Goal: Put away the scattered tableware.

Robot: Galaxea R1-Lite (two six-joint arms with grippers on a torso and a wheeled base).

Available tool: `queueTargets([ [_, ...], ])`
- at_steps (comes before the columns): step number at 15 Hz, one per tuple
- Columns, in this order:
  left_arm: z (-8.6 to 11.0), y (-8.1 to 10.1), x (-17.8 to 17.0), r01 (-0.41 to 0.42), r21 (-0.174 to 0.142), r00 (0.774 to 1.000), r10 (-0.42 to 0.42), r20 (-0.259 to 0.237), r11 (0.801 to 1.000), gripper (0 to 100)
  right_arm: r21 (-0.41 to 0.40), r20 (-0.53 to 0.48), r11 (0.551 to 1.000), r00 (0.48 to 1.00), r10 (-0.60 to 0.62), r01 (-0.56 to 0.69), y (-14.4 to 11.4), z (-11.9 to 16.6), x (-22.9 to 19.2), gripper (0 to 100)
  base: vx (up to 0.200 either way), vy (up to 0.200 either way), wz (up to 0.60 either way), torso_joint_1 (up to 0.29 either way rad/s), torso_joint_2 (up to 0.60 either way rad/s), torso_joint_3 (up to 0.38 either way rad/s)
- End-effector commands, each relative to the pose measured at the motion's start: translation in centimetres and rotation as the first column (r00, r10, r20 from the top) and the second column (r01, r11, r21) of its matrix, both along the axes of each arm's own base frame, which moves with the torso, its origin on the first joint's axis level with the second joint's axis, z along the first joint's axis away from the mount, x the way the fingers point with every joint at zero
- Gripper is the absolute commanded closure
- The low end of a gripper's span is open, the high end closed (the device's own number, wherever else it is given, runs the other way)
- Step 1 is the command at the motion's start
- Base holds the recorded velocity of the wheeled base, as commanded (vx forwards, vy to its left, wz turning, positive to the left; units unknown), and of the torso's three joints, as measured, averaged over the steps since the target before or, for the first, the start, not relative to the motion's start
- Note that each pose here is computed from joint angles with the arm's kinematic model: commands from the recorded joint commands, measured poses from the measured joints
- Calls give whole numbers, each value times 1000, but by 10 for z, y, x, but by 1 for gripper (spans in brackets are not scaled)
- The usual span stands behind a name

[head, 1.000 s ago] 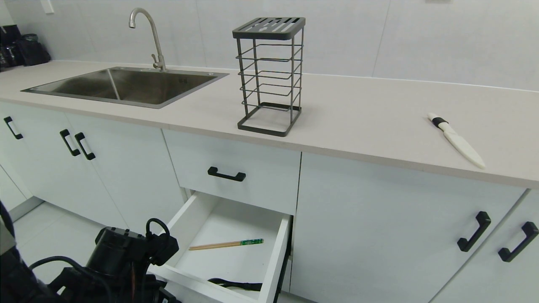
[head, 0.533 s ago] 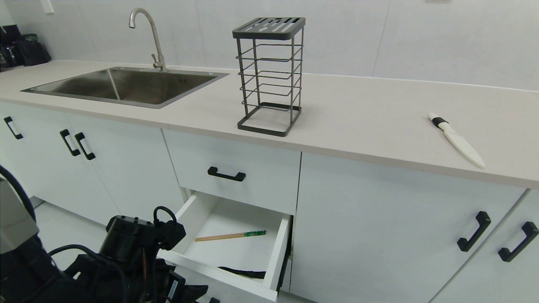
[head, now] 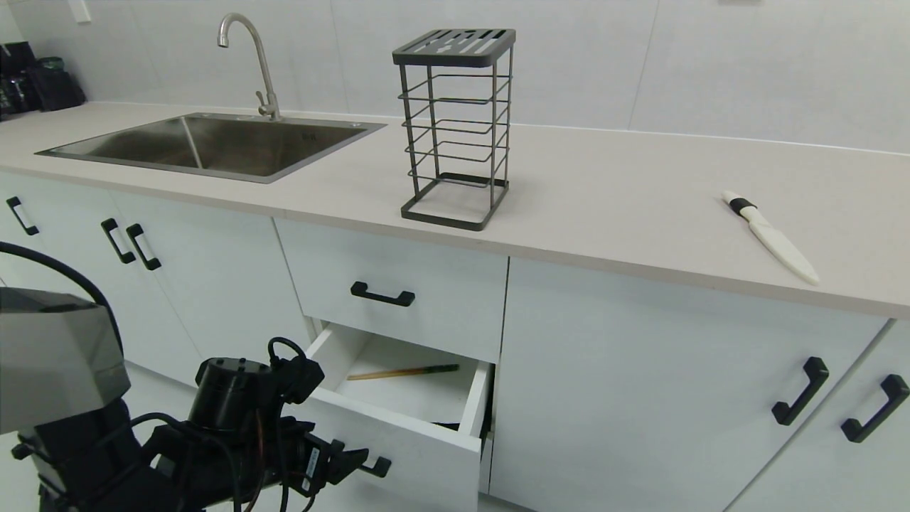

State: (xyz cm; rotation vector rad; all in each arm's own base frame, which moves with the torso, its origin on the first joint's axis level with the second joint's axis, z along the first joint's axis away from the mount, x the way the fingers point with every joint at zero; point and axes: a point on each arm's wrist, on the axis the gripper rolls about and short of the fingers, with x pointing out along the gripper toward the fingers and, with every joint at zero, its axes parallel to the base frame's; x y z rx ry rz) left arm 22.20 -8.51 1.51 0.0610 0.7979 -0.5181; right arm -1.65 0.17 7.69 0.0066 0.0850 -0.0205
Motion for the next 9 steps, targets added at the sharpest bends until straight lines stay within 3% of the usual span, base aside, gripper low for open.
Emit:
queueTargets([
  [1,-7,0,2,-2,7,1000,2,-16,1000,0,0,-1,1000,1000,0,0,0,0,0,0,0,0,0,0,0,0],
  [9,-10,-6,19,-16,-32,999,18,51,999,0,0,-2,1000,1000,0,0,0,0,0,0,0,0,0,0,0,0],
])
